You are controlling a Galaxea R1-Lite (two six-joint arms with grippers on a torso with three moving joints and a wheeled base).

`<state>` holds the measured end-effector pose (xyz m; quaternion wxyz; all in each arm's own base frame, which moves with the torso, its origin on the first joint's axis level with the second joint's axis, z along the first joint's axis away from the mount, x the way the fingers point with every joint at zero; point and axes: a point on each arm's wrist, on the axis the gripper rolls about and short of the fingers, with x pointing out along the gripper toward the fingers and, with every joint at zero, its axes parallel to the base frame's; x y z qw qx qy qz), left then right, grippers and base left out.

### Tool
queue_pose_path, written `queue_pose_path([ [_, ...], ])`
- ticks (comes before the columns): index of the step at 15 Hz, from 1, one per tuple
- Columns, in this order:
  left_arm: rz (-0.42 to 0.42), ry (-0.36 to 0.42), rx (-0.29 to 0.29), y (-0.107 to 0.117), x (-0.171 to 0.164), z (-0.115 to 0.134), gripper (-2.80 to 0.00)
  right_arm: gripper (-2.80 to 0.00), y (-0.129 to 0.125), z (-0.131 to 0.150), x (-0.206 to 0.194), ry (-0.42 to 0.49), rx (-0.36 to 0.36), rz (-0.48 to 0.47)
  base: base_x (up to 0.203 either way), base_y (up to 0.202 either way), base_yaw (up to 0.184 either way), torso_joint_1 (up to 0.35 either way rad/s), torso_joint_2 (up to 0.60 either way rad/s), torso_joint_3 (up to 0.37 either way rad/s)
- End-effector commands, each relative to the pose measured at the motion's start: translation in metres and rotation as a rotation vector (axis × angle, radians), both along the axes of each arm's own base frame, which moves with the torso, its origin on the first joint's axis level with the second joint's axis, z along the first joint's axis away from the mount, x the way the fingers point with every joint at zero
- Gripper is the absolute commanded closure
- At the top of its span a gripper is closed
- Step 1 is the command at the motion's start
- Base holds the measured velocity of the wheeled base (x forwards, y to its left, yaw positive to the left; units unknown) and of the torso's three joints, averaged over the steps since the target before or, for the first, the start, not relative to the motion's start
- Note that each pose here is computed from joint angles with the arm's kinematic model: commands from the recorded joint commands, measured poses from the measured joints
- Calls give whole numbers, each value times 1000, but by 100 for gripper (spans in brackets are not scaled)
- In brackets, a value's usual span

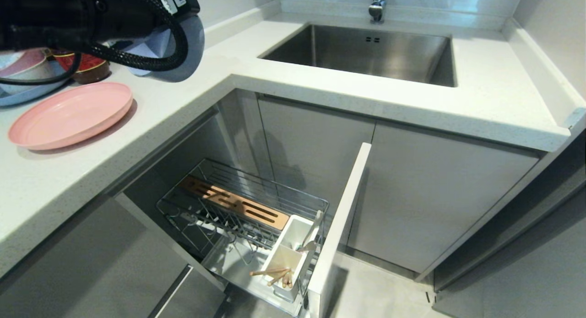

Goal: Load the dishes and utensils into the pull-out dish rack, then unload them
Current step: Pick up the bowl and place it in the cupboard

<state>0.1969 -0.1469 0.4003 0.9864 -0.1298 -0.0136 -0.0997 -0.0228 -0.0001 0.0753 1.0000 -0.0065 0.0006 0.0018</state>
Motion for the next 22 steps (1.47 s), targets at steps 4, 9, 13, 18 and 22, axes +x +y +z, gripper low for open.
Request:
queue_pose_path([
  [4,-52,-15,-84,-12,-3,-54,0,0,0,0,0,0,-1,-1,0,0,0,0,0,0],
  [9,-187,163,-363,-32,17,-128,0,0,0,0,0,0,-1,-1,0,0,0,0,0,0],
  [13,-166,284,-483,-50,41,-167,0,0,0,0,0,0,-1,-1,0,0,0,0,0,0],
  [18,-100,299,-593,-57,79,-211,0,0,0,0,0,0,-1,-1,0,0,0,0,0,0],
  [22,-86,184,-675,-53,107,-238,0,0,0,0,0,0,-1,-1,0,0,0,0,0,0],
])
